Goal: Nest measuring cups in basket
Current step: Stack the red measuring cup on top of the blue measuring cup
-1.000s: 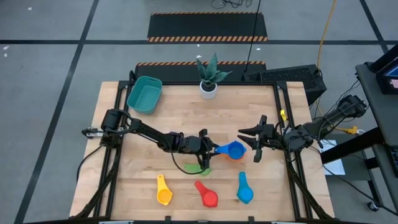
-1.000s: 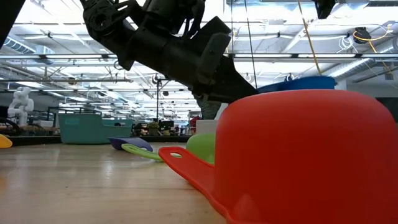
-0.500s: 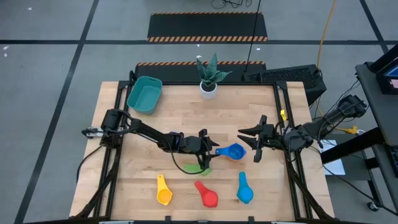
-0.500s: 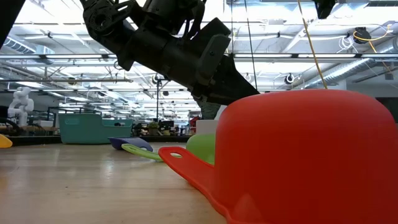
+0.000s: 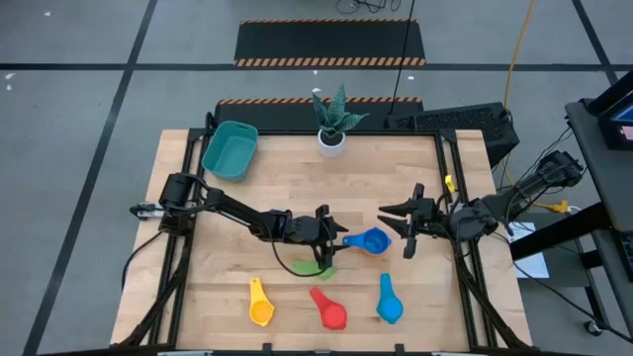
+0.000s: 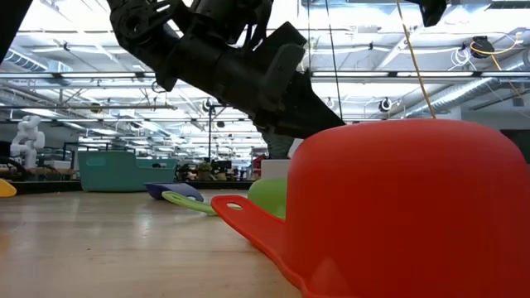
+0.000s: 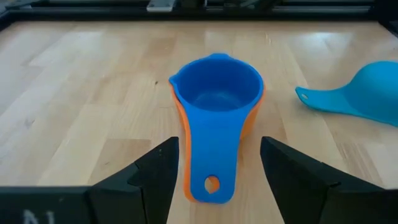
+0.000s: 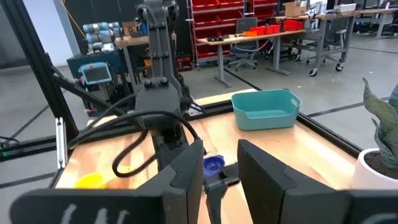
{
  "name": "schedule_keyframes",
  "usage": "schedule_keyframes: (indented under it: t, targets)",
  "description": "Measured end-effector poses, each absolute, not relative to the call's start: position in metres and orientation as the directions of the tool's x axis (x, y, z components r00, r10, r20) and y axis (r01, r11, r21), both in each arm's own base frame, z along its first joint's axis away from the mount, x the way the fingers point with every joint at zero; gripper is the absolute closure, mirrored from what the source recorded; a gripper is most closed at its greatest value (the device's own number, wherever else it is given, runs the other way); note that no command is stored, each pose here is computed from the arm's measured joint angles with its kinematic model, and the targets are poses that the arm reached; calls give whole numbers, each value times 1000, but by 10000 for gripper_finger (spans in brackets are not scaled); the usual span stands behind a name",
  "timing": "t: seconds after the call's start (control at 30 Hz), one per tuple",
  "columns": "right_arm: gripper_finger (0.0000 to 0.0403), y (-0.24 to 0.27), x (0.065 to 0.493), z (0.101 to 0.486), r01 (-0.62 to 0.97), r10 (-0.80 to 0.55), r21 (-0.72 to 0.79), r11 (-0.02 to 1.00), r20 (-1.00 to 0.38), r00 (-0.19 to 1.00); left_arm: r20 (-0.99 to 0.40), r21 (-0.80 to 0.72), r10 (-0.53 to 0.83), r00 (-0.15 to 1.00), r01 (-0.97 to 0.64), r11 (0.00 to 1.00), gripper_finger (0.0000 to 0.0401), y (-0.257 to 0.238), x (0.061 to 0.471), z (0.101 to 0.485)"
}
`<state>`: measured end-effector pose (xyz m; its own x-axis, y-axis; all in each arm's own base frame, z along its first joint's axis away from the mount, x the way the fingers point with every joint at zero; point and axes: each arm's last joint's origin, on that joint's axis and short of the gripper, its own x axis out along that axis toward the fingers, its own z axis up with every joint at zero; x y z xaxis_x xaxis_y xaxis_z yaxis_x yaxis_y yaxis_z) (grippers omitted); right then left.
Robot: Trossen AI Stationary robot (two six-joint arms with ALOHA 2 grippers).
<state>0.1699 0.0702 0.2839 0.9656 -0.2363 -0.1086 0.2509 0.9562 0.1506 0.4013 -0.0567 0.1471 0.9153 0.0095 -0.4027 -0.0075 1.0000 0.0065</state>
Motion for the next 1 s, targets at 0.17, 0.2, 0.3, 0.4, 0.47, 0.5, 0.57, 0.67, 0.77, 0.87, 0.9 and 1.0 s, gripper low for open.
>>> schedule_keyframes:
  t: [0.17,0.2,0.3,0.4,0.47,0.5,0.57,0.67,0.77,0.87,0.9,1.0]
  targets:
    - [309,70,170,281,259,-238,165,952,-135,962,-396,5,-1,918,3,1000,171,-57,398,159]
    - [309,70,170,280,260,-238,172,950,-137,962,-391,3,-5,921,7,1000,171,-57,398,161]
    - [309,71,172,278,260,-236,172,950,-145,961,-408,8,-6,913,11,1000,171,-56,395,166]
    - [309,73,174,276,248,-219,189,950,-160,962,-385,11,-8,923,13,1000,171,-56,394,175]
    - [309,74,176,274,223,-190,213,951,-168,967,-414,30,-6,910,21,999,171,-55,390,177]
    - [309,75,177,274,224,-188,219,950,-173,967,-401,31,-8,916,22,999,171,-55,391,179]
    - [309,75,178,272,228,-188,226,947,-182,965,-412,35,-8,911,25,999,171,-55,387,187]
    - [309,76,179,271,231,-189,235,944,-187,964,-410,46,-8,912,30,999,171,-54,381,200]
    - [309,78,181,268,217,-166,267,939,-202,965,-446,49,-6,895,32,998,171,-53,370,213]
    - [309,80,185,264,223,-164,285,932,-215,963,-443,46,-13,896,37,998,171,-54,359,231]
    - [309,81,187,263,226,-165,287,931,-221,961,-440,46,-16,898,40,998,171,-55,357,235]
    - [309,83,192,257,242,-173,295,924,-241,955,-458,51,-42,888,73,996,171,-64,347,243]
